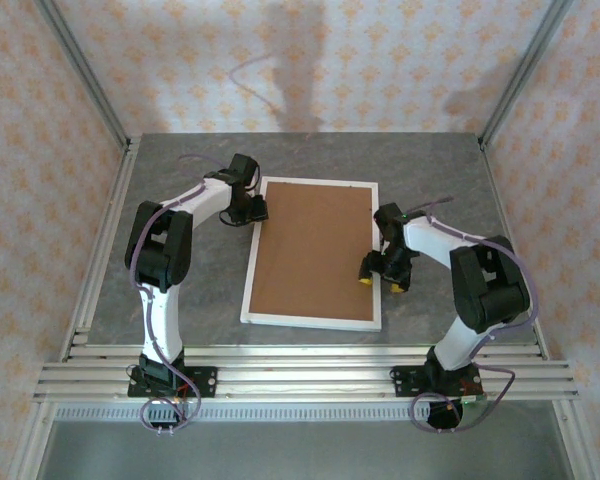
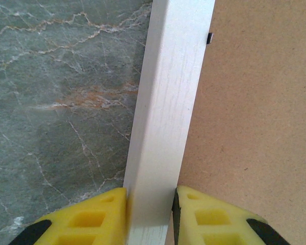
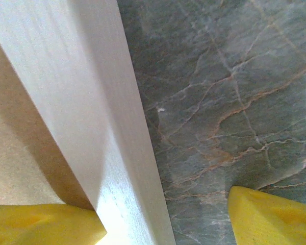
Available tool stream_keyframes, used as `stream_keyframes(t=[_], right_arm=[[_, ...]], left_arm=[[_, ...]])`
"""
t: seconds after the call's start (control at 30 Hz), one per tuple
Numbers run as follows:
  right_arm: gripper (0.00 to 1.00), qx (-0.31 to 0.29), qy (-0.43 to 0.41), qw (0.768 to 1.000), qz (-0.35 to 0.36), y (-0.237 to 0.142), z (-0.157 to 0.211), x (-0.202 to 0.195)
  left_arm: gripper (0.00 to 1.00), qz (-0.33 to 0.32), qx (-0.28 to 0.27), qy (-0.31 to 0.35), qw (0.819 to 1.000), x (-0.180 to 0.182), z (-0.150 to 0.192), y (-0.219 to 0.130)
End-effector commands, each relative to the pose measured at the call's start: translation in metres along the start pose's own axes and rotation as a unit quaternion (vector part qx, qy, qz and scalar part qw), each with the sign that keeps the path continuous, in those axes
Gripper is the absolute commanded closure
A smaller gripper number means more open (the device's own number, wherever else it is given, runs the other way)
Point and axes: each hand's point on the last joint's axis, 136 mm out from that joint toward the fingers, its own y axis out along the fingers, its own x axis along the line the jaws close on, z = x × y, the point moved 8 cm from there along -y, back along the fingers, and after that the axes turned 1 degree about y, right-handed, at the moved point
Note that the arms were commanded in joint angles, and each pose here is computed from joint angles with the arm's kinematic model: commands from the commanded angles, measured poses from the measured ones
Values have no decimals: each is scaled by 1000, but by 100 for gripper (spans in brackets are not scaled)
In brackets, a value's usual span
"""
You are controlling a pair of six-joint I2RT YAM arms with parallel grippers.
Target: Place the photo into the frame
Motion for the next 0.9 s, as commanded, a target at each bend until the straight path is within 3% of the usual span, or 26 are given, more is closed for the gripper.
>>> stream_keyframes(t=[0.0, 0.23, 0.53, 0.87], right_arm=[[26, 13, -15, 999, 46, 40, 3, -8], [25, 16, -31, 999, -38, 51, 11, 0], [24, 42, -20, 996, -79, 52, 11, 5], [21, -100, -33, 993, -54, -55, -18, -2]], left_arm=[[73, -34, 36, -16, 999, 13, 18, 4], [73, -28, 37, -20, 999, 12, 19, 4], [73, -27, 27, -19, 999, 9, 15, -2], [70, -10, -1, -9, 1000, -1, -1, -26]])
